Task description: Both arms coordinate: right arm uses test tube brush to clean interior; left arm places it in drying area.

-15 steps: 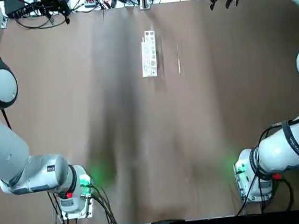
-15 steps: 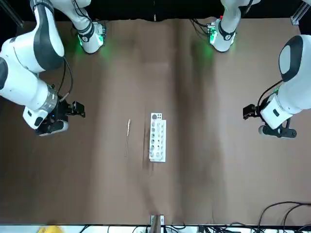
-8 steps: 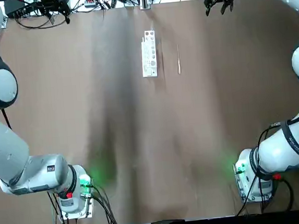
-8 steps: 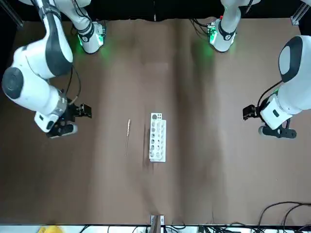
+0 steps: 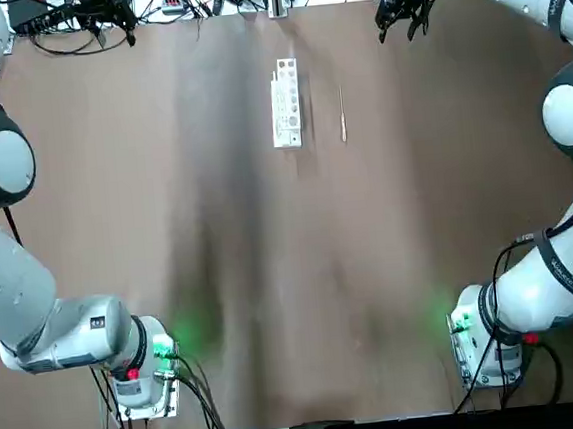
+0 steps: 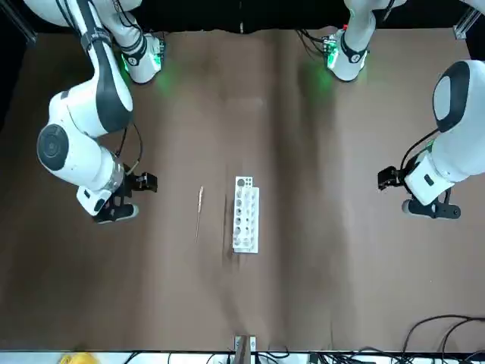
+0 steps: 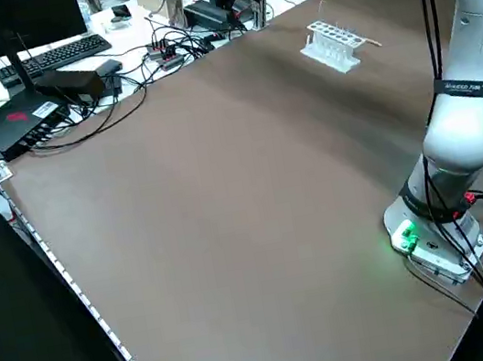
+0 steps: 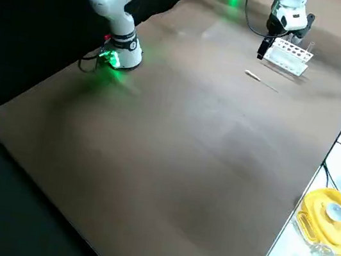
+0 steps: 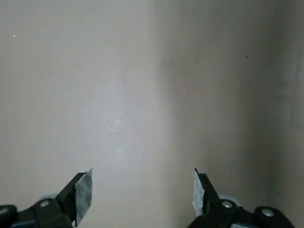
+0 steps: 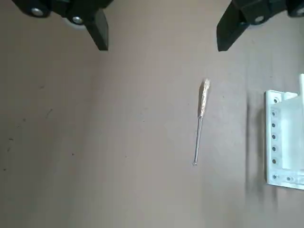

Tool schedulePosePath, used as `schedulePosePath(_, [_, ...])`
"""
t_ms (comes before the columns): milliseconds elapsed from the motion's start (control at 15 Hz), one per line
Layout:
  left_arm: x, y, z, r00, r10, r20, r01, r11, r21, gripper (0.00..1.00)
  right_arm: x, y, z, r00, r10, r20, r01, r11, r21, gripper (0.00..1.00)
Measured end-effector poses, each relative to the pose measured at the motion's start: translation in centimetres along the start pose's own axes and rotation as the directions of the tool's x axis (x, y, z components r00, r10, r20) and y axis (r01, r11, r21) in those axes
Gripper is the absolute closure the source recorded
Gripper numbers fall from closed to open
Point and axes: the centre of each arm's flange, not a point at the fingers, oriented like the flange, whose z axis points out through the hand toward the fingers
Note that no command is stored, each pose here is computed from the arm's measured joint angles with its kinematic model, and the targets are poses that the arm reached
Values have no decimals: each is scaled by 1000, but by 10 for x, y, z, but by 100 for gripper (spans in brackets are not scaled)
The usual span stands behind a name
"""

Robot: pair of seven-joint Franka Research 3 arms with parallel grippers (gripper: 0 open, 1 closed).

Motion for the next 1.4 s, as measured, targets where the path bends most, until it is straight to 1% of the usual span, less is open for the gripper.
schedulePosePath(67, [1,0,1,1000,0,-1,0,1000,0,0,1,-3,2,1000,1,-3,-1,1000,0,0])
schedulePosePath(267, [3,-4,6,1000,7,5,-8,999,39,0,6,-7,12,1000,4,-9,-4,1000,1,0])
schedulePosePath(600, [7,-4,14,1000,10,5,-10,999,40,0,9,-10,22,1000,7,-6,-7,1000,1,0])
schedulePosePath(1000, [8,-4,14,1000,17,4,-17,999,40,0,12,-8,13,1000,11,-24,-11,1000,3,0])
schedulePosePath(1400, [7,-12,13,1000,8,3,-8,999,40,0,13,0,12,999,25,-26,-25,1000,1,0])
